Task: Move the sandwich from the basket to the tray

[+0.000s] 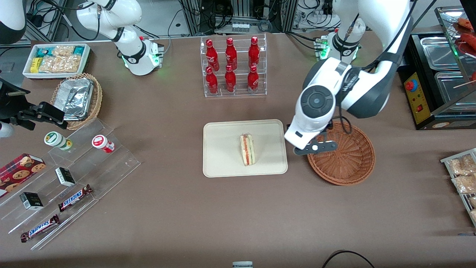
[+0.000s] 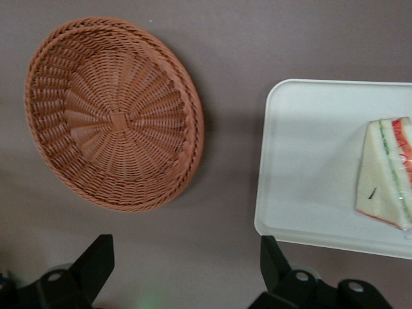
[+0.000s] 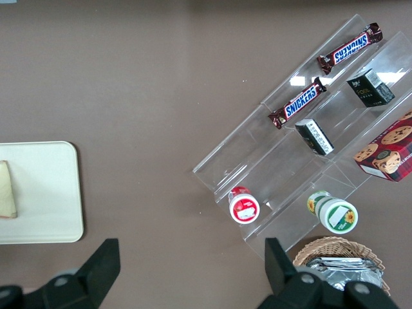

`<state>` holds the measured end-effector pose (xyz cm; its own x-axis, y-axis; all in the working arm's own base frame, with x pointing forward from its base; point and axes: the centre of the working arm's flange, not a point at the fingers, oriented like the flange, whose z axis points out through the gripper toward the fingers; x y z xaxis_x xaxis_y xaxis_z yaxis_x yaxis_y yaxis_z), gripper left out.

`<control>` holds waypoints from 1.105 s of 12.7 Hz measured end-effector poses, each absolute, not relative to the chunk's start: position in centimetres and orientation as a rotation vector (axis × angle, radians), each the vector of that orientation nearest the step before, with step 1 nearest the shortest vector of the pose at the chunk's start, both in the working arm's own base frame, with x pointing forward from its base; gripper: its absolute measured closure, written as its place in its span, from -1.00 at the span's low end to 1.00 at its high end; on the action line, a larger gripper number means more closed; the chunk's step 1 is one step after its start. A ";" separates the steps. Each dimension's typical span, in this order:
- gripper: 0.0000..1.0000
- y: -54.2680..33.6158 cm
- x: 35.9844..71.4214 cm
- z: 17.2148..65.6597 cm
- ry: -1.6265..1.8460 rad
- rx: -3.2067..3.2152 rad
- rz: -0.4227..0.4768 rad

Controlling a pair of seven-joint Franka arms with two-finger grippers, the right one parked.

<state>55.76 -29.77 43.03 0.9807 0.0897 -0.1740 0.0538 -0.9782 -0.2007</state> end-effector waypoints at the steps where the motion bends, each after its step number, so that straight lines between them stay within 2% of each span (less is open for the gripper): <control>1: -1.00 -28.9 55.6 43.3 -0.098 -2.927 0.273; 4: -1.00 -24.7 55.5 44.8 -0.025 -2.967 0.315; 9: -1.00 -19.8 52.5 48.6 0.152 -2.963 0.363; 14: -1.00 -13.1 52.2 51.3 0.245 -2.995 0.456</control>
